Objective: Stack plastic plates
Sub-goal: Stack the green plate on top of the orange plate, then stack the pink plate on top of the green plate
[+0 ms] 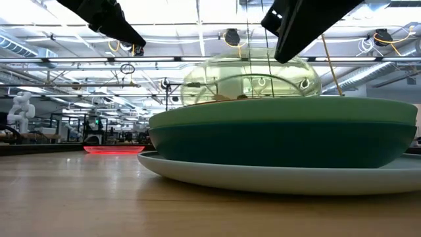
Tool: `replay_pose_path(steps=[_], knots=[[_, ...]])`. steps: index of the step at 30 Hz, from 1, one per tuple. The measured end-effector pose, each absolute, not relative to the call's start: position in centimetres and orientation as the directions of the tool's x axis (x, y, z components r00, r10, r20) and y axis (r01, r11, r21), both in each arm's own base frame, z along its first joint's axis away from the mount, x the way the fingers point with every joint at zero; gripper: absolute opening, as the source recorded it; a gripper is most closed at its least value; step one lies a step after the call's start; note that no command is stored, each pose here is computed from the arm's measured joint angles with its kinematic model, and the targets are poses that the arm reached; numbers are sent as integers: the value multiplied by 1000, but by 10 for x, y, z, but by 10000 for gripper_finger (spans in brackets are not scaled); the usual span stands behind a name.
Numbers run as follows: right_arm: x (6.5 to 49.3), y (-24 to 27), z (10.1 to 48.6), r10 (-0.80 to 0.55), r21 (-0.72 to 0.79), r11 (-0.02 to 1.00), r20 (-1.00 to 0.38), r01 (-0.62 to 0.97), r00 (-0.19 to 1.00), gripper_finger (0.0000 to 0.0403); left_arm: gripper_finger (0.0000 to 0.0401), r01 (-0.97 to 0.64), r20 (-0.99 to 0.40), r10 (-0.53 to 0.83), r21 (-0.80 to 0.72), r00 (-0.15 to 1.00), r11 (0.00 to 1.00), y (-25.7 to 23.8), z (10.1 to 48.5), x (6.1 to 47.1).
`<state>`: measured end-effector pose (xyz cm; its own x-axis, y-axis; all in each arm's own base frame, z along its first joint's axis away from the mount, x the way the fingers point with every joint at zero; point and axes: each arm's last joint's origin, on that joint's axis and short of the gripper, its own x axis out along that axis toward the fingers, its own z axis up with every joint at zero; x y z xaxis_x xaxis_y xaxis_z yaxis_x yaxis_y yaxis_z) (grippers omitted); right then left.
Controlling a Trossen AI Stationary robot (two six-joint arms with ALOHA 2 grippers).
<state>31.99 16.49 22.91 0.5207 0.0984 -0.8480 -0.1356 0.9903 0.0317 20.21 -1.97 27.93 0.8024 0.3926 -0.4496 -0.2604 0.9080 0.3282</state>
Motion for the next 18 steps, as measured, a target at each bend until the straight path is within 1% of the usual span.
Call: replay_pose_path(steps=[7,11,14,18], knots=[[319,164,228,91,57,995,-854,-81,512,91,115,-266,-450,392,320,802,910,-20,279,202],[319,163,228,85,54,996,-860,-76,502,119,115,-269,-450,392,313,802,911,-20,279,202],[317,161,227,72,50,997,-874,-60,480,129,115,-272,-450,392,309,802,911,-20,279,202],[314,157,225,47,28,998,-896,-48,441,129,115,-283,-451,393,292,801,914,-20,279,202]])
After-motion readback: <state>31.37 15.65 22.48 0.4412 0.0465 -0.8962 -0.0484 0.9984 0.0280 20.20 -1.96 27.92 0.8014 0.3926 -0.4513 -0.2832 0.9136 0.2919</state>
